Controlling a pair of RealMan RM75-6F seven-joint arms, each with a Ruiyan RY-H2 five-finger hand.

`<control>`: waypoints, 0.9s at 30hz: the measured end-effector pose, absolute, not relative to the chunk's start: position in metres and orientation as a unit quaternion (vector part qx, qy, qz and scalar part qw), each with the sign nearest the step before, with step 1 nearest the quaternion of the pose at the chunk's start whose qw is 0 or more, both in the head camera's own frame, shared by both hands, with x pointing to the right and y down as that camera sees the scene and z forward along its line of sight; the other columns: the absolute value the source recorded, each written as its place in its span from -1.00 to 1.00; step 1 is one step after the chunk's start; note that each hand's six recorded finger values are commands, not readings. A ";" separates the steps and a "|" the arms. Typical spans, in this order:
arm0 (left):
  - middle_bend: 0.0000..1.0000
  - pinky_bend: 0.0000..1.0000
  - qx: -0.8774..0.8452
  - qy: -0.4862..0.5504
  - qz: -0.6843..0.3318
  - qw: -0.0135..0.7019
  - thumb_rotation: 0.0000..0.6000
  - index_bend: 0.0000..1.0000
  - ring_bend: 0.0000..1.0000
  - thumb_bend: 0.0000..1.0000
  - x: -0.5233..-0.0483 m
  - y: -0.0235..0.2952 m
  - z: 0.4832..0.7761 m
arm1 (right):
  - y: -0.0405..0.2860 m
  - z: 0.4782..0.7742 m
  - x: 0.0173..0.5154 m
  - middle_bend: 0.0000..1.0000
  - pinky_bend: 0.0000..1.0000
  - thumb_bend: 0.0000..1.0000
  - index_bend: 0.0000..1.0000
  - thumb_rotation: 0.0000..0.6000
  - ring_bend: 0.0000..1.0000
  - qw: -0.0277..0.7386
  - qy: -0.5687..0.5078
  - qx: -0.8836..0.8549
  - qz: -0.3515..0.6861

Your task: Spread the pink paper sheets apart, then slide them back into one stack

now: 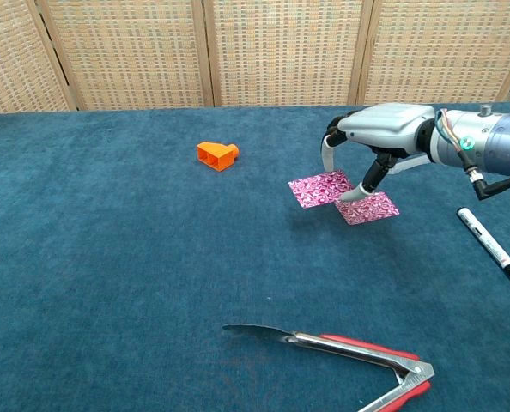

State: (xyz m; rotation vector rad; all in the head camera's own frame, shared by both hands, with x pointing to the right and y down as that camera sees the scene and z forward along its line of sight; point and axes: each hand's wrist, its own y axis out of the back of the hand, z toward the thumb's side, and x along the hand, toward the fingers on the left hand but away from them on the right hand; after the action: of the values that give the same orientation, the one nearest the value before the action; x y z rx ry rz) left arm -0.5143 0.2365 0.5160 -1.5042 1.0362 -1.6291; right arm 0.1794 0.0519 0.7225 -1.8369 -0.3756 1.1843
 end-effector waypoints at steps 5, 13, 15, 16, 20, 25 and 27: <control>-1.00 -1.00 -0.577 0.398 -0.626 0.342 1.00 -0.80 -1.00 -0.95 -0.513 0.237 0.515 | 0.048 0.729 0.196 -0.55 -1.00 -0.12 -0.07 1.00 -1.00 0.447 -0.149 -0.731 0.494; -1.00 -1.00 -0.576 0.398 -0.628 0.340 1.00 -0.80 -1.00 -0.95 -0.514 0.238 0.514 | 0.043 0.741 0.221 -0.55 -1.00 -0.12 -0.07 1.00 -1.00 0.438 -0.149 -0.720 0.517; -1.00 -1.00 -0.576 0.397 -0.628 0.340 1.00 -0.80 -1.00 -0.95 -0.514 0.238 0.514 | 0.044 0.744 0.226 -0.55 -1.00 -0.12 -0.07 1.00 -1.00 0.437 -0.147 -0.718 0.522; -1.00 -1.00 -0.576 0.398 -0.628 0.341 1.00 -0.80 -1.00 -0.95 -0.513 0.238 0.514 | 0.044 0.746 0.230 -0.56 -1.00 -0.12 -0.07 1.00 -1.00 0.437 -0.145 -0.716 0.525; -1.00 -1.00 -0.575 0.397 -0.629 0.340 1.00 -0.80 -1.00 -0.95 -0.514 0.238 0.513 | 0.045 0.752 0.237 -0.59 -1.00 -0.12 -0.07 1.00 -1.00 0.431 -0.143 -0.714 0.532; -1.00 -1.00 -0.575 0.397 -0.629 0.340 1.00 -0.80 -1.00 -0.96 -0.514 0.239 0.513 | 0.046 0.756 0.242 -0.66 -1.00 -0.26 -0.20 1.00 -1.00 0.427 -0.142 -0.714 0.537; -1.00 -1.00 -0.575 0.397 -0.629 0.340 1.00 -0.80 -1.00 -0.96 -0.514 0.239 0.513 | 0.046 0.757 0.243 -0.68 -1.00 -0.40 -0.27 1.00 -1.00 0.426 -0.142 -0.714 0.538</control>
State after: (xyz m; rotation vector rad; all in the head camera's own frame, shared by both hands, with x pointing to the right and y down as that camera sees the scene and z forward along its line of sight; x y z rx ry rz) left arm -0.5140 0.2388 0.5133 -1.4963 1.0345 -1.6385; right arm 0.2428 0.0456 0.7566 -1.7847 -0.3555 1.3441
